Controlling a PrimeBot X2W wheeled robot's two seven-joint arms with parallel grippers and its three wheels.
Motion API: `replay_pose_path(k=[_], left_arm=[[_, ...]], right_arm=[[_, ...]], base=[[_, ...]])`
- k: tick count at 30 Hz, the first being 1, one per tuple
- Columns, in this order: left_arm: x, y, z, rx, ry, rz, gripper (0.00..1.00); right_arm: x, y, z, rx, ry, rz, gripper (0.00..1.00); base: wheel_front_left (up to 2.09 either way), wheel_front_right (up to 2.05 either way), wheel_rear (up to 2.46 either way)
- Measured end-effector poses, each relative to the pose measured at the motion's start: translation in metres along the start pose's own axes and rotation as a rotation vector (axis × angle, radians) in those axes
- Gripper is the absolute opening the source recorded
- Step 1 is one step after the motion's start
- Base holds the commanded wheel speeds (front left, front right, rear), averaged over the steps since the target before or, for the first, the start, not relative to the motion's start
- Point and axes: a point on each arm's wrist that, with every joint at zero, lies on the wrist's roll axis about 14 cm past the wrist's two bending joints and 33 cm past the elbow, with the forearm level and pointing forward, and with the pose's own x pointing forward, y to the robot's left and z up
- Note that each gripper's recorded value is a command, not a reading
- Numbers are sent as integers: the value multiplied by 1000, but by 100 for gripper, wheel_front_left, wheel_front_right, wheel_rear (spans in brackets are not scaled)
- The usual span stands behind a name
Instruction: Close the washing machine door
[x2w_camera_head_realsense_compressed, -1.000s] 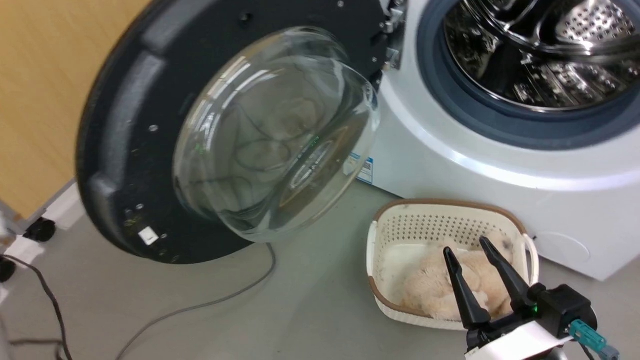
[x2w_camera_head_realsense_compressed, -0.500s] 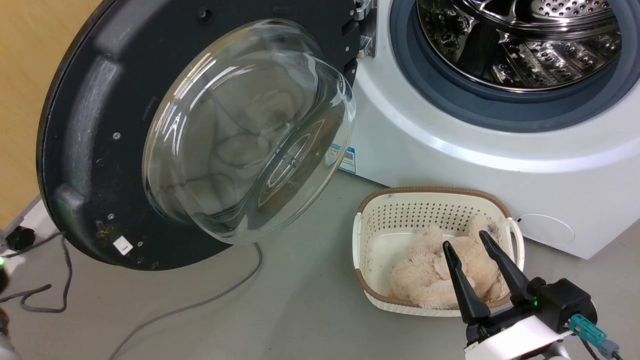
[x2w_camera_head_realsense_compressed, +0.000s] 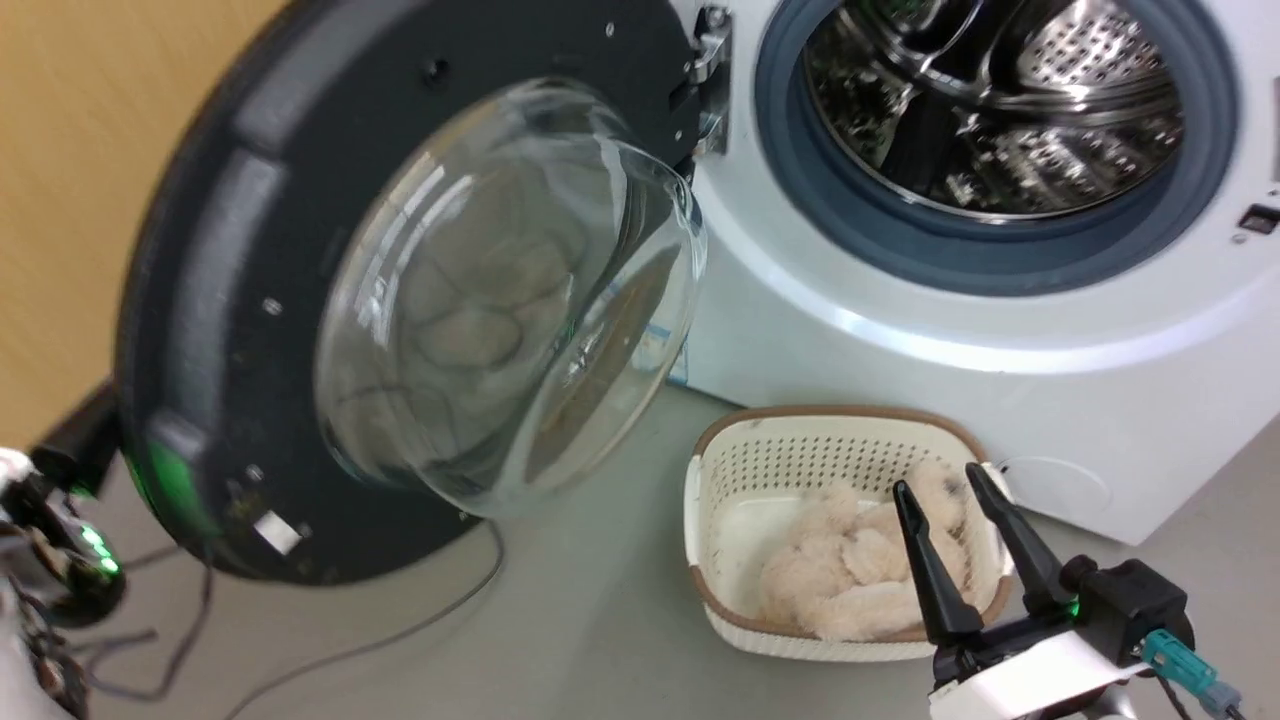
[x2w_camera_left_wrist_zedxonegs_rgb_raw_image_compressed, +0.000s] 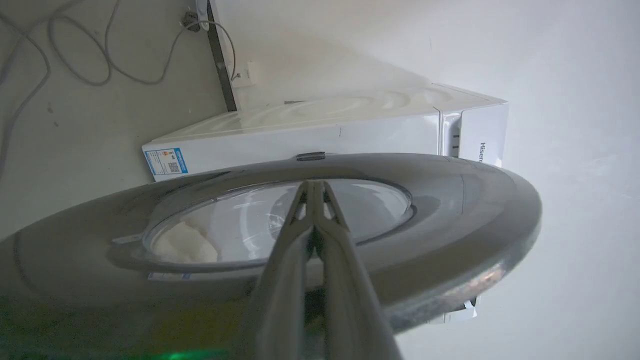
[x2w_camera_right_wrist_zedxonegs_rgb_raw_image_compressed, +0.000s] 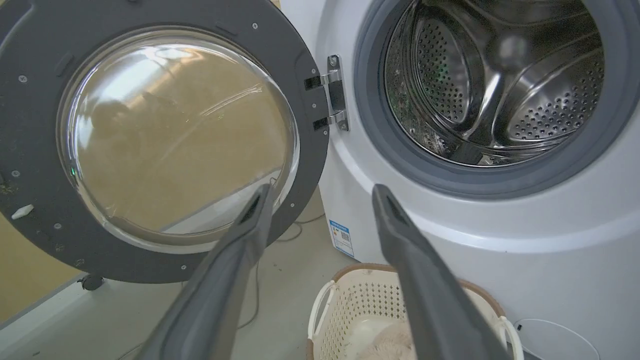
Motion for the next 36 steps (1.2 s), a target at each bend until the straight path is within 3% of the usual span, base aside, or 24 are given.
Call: replay_pose_path(k=[17, 27, 36], left_arm=[[-27, -18, -169, 9, 535, -113, 0], [-32, -54, -273, -151, 770, -220, 0], [-15, -57, -355, -191, 922, -205, 0]], right_arm=[[-53, -37, 30, -33, -67, -200, 100], [-87, -65, 38, -52, -89, -325, 100], [-127, -98, 41, -70, -89, -477, 100]], base=[[0, 0, 0], [0, 0, 0], [0, 0, 0]])
